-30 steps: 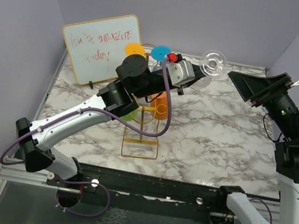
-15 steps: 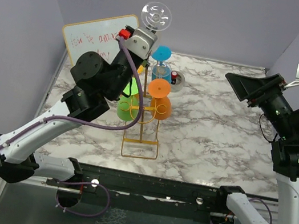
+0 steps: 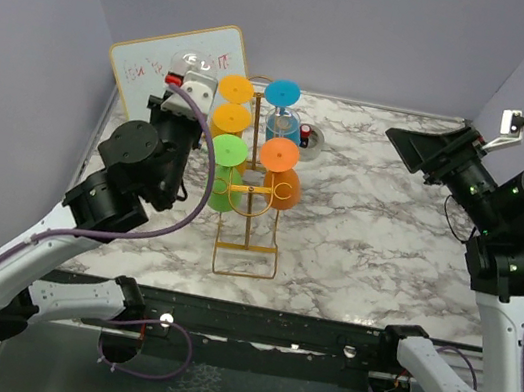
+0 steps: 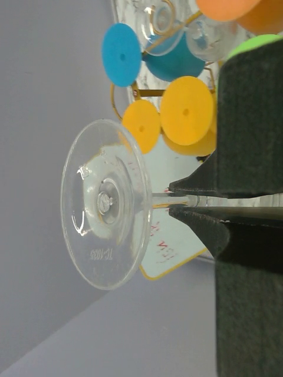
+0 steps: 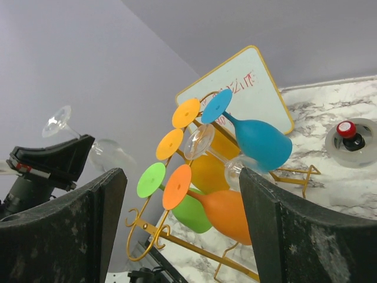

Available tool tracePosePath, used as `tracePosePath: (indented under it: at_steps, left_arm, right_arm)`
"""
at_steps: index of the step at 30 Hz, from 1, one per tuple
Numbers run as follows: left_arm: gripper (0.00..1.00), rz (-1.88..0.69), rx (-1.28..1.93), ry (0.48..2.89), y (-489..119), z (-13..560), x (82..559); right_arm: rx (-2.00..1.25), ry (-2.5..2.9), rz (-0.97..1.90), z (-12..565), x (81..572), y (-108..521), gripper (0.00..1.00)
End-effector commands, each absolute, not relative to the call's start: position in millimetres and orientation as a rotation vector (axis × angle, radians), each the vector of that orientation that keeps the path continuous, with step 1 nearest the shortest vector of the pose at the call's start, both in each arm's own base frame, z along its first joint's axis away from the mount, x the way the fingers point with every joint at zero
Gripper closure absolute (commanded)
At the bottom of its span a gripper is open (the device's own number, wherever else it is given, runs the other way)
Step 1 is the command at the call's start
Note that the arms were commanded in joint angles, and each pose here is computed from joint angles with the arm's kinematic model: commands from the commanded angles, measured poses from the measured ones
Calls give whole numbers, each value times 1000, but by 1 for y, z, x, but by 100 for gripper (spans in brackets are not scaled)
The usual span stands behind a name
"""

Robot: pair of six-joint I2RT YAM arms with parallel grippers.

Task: Place the wine glass upside down on the wine glass rack

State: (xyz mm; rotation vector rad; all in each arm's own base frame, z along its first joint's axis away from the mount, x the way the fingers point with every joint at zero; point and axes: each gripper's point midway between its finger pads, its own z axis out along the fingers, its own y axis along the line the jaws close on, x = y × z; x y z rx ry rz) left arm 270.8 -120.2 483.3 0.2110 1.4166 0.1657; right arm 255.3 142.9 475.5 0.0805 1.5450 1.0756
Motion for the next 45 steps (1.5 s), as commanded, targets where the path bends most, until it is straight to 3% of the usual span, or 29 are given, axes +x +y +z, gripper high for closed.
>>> tracePosePath:
  at_steps: [1,10,27,45]
  left_arm:
    - [100,114,125,1490,-89,452,248]
    - [100,-206,411,1416,-121,422,208]
    - [100,-256,574,1565,-135,344,194]
    - [100,-342,702,1522,-155,319,183]
  right_arm:
    - [57,1522,1035,476,260,140,18]
    - [51,1530,1015,465,263,140,19]
    - [56,1535,962,459,268,134,19]
    - [68,1535,963,458,268,133,20]
